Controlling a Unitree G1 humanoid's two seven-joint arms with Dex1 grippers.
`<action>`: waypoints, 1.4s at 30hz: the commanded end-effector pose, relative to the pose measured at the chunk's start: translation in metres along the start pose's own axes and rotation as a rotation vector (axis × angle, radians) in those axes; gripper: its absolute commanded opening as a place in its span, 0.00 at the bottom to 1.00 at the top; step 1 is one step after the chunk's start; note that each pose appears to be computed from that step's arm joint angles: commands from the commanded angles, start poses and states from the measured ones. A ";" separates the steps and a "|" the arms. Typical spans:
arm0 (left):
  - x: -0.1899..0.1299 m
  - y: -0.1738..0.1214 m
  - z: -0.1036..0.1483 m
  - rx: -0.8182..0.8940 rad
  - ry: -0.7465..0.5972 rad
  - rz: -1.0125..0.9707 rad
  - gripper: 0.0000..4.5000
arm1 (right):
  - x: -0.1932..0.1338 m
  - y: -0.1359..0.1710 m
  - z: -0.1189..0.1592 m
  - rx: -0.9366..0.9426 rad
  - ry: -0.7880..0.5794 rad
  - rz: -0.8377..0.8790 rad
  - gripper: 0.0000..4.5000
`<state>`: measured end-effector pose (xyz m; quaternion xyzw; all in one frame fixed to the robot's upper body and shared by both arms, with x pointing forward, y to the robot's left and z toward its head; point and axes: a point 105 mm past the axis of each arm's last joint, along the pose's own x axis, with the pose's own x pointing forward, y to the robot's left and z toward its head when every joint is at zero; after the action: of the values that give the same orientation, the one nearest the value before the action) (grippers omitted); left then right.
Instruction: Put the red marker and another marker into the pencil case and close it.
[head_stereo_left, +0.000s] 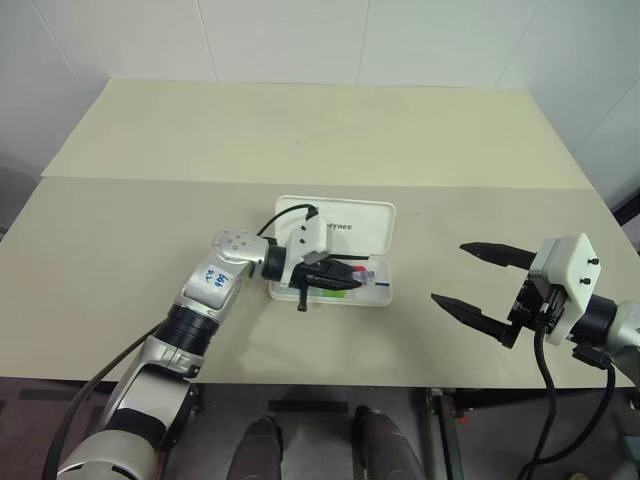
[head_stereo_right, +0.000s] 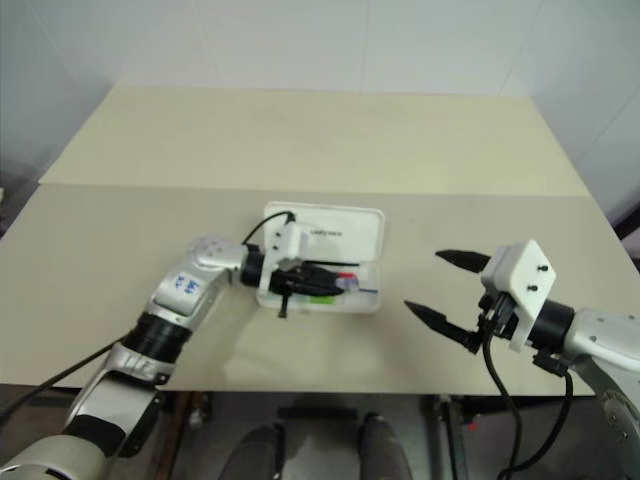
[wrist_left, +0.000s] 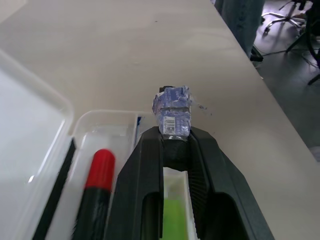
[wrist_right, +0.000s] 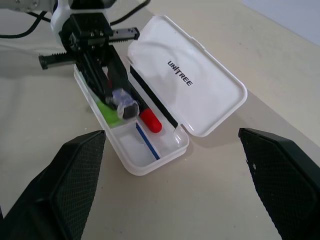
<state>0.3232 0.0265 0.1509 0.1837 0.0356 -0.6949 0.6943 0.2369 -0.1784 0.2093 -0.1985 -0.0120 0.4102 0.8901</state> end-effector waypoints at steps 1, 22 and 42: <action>0.005 0.004 0.002 0.034 0.013 0.009 0.06 | -0.003 0.001 0.012 -0.033 -0.032 -0.019 1.00; 0.036 0.019 -0.001 0.054 0.033 -0.012 0.06 | 0.000 0.004 0.015 -0.027 -0.054 -0.049 1.00; 0.031 0.011 -0.010 -0.006 0.058 -0.047 0.06 | 0.003 0.002 0.014 -0.023 -0.061 -0.054 1.00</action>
<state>0.3422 0.0061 0.1258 0.1998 0.0795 -0.6952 0.6859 0.2368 -0.1724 0.2130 -0.1903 -0.0290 0.3932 0.8991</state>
